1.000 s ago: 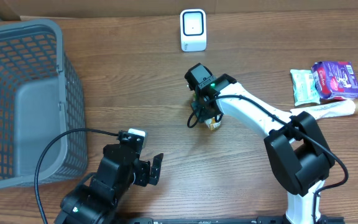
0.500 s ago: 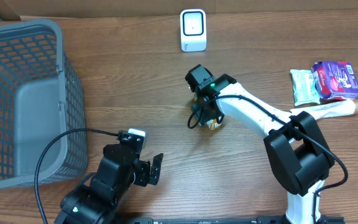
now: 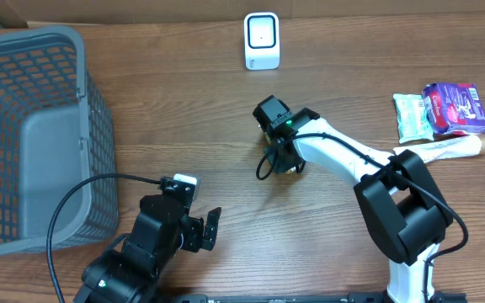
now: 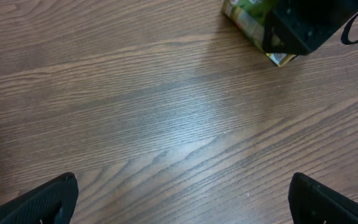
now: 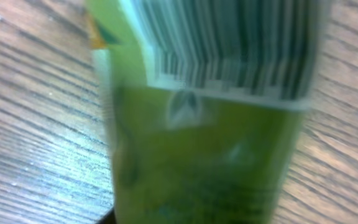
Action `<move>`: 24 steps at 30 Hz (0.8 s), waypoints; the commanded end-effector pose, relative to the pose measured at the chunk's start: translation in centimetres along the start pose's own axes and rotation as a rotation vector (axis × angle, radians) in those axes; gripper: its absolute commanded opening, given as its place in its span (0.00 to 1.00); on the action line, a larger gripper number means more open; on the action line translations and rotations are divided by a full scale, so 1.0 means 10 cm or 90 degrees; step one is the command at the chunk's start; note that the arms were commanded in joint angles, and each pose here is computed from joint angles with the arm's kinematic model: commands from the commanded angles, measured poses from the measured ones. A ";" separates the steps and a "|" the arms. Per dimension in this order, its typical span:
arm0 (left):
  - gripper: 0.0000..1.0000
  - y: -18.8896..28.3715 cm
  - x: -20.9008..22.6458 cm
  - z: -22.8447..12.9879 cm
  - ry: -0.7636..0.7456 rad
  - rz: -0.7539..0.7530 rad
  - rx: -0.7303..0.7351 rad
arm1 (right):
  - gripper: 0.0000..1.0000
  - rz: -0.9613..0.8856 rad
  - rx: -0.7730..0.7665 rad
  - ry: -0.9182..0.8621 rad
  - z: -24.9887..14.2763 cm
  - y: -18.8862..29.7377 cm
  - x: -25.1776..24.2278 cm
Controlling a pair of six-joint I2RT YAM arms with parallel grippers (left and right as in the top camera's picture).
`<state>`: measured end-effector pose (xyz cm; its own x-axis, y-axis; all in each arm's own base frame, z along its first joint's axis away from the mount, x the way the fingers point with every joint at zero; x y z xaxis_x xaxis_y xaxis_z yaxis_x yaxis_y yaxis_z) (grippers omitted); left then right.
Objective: Scan the item barcode
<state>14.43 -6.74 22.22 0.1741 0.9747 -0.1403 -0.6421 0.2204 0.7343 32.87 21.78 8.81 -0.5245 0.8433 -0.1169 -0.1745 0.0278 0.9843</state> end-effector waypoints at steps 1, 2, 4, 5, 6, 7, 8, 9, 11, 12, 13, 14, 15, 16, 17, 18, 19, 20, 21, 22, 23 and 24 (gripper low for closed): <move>0.99 -0.01 0.00 -0.01 -0.014 0.005 0.001 | 0.08 -0.009 0.004 -0.005 0.04 0.01 -0.03; 1.00 -0.01 0.00 -0.01 -0.014 0.005 0.001 | 0.04 -0.009 0.004 -0.005 0.06 0.04 -0.04; 1.00 -0.01 0.00 -0.01 -0.014 0.005 0.001 | 0.04 -0.009 0.003 -0.005 0.09 0.09 -0.04; 0.99 -0.01 0.00 -0.01 -0.014 0.005 0.001 | 0.04 -0.009 0.003 -0.005 0.10 0.12 -0.04; 1.00 -0.01 0.00 -0.01 -0.014 0.005 0.001 | 0.04 -0.009 0.002 -0.005 0.12 0.16 -0.05; 1.00 -0.01 0.00 -0.01 -0.014 0.005 0.001 | 0.04 -0.009 0.002 -0.005 0.14 0.18 -0.05; 0.99 -0.01 0.00 -0.01 -0.014 0.005 0.001 | 0.04 -0.008 0.001 -0.007 0.15 0.21 -0.05; 1.00 -0.01 0.00 -0.01 -0.014 0.005 0.001 | 0.10 -0.008 0.001 -0.007 0.16 0.23 -0.05; 1.00 -0.01 0.00 -0.01 -0.014 0.005 0.001 | 0.40 -0.005 0.001 -0.007 0.18 0.27 -0.06; 1.00 -0.01 0.00 -0.01 -0.014 0.005 0.001 | 0.53 0.002 0.001 -0.007 0.19 0.30 -0.05; 1.00 -0.01 0.00 -0.01 -0.014 0.005 0.001 | 0.59 0.010 0.002 -0.007 0.19 0.32 -0.04; 1.00 -0.01 0.00 -0.01 -0.014 0.005 0.001 | 0.62 0.019 0.002 -0.007 0.20 0.34 -0.03; 1.00 -0.01 0.00 -0.01 -0.014 0.005 0.001 | 0.63 0.031 0.003 -0.009 0.21 0.36 -0.02; 1.00 -0.01 0.00 -0.01 -0.014 0.005 0.001 | 0.62 0.042 0.003 -0.010 0.22 0.38 -0.02; 1.00 -0.01 0.00 -0.01 -0.014 0.005 0.001 | 0.62 0.054 0.002 -0.013 0.23 0.41 -0.02; 1.00 -0.01 0.00 -0.01 -0.014 0.005 0.001 | 0.61 0.066 0.001 -0.016 0.24 0.43 -0.03; 1.00 -0.01 0.00 -0.01 -0.014 0.005 0.001 | 0.60 0.081 -0.002 -0.022 0.26 0.47 -0.04; 1.00 -0.01 0.00 -0.01 -0.014 0.005 0.001 | 0.58 0.095 -0.007 -0.029 0.27 0.50 -0.07; 1.00 -0.01 0.00 -0.01 -0.014 0.005 0.001 | 0.56 0.111 -0.012 -0.036 0.28 0.52 -0.09; 0.99 -0.01 0.00 -0.01 -0.014 0.005 0.001 | 0.54 0.130 -0.018 -0.045 0.29 0.56 -0.13; 1.00 -0.01 0.00 -0.01 -0.014 0.005 0.001 | 0.52 0.146 -0.022 -0.052 0.29 0.58 -0.16; 1.00 -0.01 0.00 -0.01 -0.014 0.005 0.001 | 0.49 0.169 -0.027 -0.062 0.29 0.61 -0.20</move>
<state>14.43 -6.74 22.22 0.1738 0.9747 -0.1406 -0.6421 0.2204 0.7343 34.43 22.27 13.07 -0.5034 0.8630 0.0434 -0.0753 -0.0938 0.9927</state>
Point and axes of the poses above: each gripper's point midway between its finger pads, its own y axis back along the fingers, its own x axis along the line the jaws close on, z = x × y, the point moved 8 cm from there along y, back along the fingers, and after that the axes turned 6 degrees about y, right-handed, at the moved point
